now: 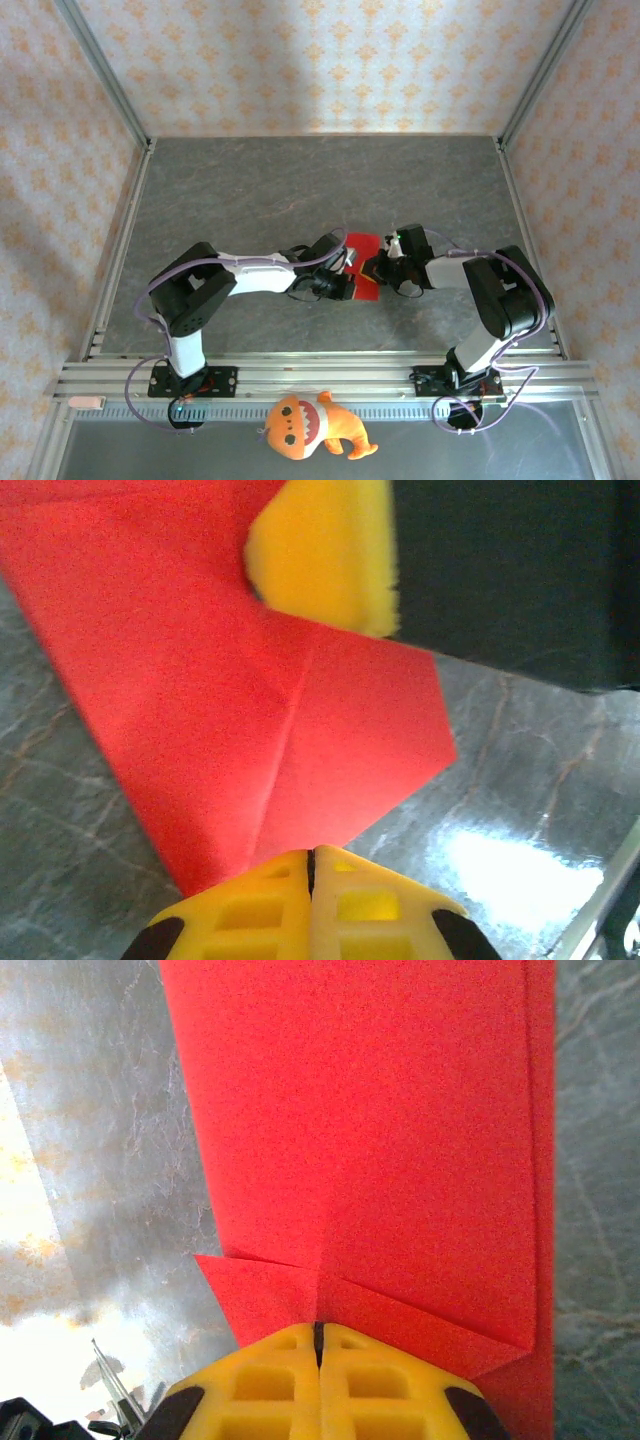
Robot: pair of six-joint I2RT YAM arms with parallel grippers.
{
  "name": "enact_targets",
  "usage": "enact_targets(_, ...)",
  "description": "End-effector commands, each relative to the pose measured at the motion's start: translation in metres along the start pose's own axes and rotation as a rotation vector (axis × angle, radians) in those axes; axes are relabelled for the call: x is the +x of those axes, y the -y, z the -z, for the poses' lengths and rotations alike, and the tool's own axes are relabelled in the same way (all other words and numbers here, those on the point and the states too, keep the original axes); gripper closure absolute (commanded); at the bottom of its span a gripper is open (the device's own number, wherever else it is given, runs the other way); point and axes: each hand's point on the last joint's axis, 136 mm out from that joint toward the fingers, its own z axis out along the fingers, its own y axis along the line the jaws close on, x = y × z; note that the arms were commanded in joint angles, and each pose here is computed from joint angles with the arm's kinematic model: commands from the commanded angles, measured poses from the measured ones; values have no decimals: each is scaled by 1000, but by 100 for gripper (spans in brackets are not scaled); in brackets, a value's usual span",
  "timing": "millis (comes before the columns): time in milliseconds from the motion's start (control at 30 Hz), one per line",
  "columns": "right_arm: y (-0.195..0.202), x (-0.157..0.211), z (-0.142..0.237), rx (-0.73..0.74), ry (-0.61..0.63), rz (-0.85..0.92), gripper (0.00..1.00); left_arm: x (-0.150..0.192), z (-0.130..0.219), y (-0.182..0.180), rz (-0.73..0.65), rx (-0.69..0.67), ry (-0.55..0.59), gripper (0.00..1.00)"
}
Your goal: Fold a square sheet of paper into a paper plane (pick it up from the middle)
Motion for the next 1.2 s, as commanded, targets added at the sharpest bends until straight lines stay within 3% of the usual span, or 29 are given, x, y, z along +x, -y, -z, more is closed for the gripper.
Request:
enact_targets(0, 52, 8, -1, 181, 5, -73, 100, -21, 7, 19, -25, 55, 65, 100)
enact_targets(300, 56, 10, 0, 191, 4, -76, 100, -4, -10, -18, 22, -22, 34, 100)
enact_targets(767, 63, 11, 1, 206, -2, -83, 100, 42, 4, -47, 48, -65, -42, 100)
enact_targets(867, 65, 11, 1, 213, -3, -84, 100, 23, 17, -36, 22, -93, 2, 100)
enact_targets(1000, 65, 10, 2, 221, 3, -84, 100, -21, 34, -7, -6, -33, 123, 100)
enact_targets(1167, 59, 5, 2, 212, 5, -76, 100, -37, 18, 11, -16, 68, 118, 100)
